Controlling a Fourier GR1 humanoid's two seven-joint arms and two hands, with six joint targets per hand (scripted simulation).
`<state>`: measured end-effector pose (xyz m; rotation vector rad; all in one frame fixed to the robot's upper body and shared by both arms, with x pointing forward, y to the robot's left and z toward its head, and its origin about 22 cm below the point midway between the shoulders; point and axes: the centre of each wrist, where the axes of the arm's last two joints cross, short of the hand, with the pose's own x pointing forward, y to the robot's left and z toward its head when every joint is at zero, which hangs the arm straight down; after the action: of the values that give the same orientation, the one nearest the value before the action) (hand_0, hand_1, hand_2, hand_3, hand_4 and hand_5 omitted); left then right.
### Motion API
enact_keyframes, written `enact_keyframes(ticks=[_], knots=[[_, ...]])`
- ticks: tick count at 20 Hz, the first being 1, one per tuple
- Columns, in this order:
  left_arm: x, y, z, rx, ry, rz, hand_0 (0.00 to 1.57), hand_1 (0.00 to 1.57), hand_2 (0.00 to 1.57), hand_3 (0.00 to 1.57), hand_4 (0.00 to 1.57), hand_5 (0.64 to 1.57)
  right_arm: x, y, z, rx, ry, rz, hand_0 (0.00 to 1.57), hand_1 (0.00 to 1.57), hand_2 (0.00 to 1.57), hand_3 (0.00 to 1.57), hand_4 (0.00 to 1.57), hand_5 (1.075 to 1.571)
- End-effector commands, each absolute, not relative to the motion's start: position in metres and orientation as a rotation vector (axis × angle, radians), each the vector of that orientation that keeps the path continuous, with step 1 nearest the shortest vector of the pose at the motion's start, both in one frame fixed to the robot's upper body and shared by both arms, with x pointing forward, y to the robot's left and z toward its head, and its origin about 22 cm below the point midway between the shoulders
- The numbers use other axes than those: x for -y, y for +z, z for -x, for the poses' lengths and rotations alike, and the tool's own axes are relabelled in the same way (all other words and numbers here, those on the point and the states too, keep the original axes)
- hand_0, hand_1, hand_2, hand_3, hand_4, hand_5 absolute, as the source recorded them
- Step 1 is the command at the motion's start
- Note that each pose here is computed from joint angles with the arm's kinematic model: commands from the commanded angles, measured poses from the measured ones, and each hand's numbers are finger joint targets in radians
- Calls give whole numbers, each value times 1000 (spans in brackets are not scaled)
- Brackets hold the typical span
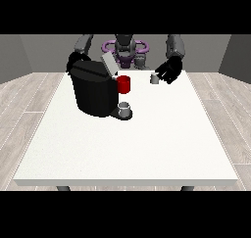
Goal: Insert the coffee pod into the coffee machine and close the lid
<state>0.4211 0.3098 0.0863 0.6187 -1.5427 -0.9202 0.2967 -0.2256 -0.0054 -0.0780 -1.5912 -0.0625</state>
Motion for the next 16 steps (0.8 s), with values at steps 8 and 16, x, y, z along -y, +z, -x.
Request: enact_keyframes(ticks=[8, 16], knots=[[-261, 120, -439, 1575, -921, -586, 1253, 1253, 1328, 1281, 537, 1571, 238, 2, -307, 1590, -88, 57, 0, 0, 0, 0, 521, 1571], [-292, 200, -453, 1605, -807, -693, 1209, 1209, 1245, 1188, 486, 1571, 203, 19, -303, 1625, -5, 52, 0, 0, 0, 0, 509, 1571]])
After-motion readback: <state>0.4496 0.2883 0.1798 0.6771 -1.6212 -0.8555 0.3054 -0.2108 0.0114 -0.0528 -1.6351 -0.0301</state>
